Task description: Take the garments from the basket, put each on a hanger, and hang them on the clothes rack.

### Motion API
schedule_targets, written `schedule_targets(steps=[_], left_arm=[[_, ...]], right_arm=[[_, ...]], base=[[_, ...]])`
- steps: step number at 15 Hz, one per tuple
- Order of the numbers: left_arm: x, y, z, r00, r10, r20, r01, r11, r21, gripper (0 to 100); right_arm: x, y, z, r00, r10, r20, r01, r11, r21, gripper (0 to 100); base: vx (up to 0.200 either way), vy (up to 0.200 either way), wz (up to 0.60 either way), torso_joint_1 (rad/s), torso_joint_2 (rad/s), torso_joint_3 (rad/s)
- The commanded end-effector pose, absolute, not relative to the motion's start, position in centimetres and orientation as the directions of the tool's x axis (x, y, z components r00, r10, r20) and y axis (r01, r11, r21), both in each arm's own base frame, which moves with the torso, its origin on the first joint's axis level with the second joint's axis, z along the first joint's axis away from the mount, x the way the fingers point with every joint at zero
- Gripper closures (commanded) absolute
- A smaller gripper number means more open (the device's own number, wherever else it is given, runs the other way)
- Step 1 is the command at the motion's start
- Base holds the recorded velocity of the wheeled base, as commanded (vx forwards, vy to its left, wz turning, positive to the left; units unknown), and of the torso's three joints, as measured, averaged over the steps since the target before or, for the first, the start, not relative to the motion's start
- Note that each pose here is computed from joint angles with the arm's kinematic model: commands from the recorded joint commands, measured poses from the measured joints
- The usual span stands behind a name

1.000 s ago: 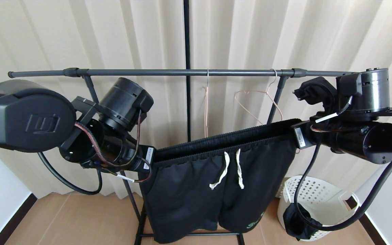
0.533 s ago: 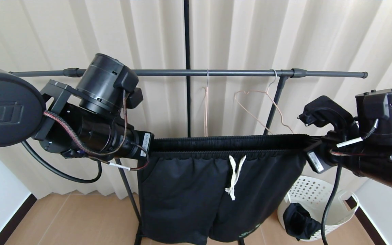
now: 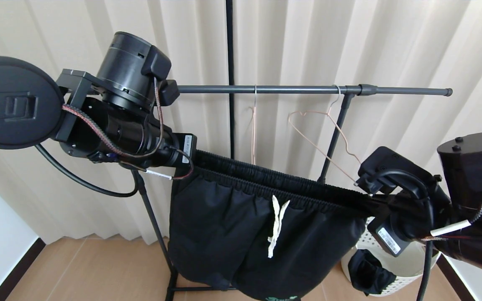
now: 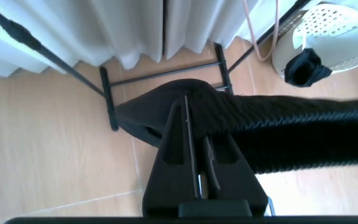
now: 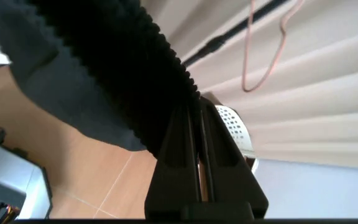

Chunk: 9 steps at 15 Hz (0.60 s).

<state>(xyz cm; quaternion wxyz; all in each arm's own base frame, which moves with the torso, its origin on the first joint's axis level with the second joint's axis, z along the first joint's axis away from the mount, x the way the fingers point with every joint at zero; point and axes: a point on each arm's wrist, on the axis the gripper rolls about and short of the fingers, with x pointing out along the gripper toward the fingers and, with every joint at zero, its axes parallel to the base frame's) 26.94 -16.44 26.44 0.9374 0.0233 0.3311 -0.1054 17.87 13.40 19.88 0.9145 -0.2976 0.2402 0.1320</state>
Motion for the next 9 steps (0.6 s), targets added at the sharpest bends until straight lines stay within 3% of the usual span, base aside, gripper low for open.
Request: schedule_targets(steps=[1,5,9], left_arm=[[27.8,-17.2,26.5,0.754,-0.215,-0.620,0.236,0.971,-0.050,100],[29.4,-18.6,28.3,0.774,-0.293,-0.562,0.288,0.953,-0.100,100],[31.1,-20.4,29.5,0.786,-0.354,-0.506,0.336,0.933,-0.130,100]], right_arm=[[16.2,14.0,20.2,0.826,0.189,-0.531,-0.469,0.753,-0.462,100],[14.5,16.2,20.1,0.788,0.295,-0.540,-0.553,0.725,-0.411,100],[14.8,17.7,18.9,0.670,0.426,-0.608,-0.686,0.669,-0.288,100]], base=[[0.000,0.000,0.00,0.000,0.00,0.000],[0.000,0.000,0.00,0.000,0.00,0.000],[0.000,0.000,0.00,0.000,0.00,0.000]])
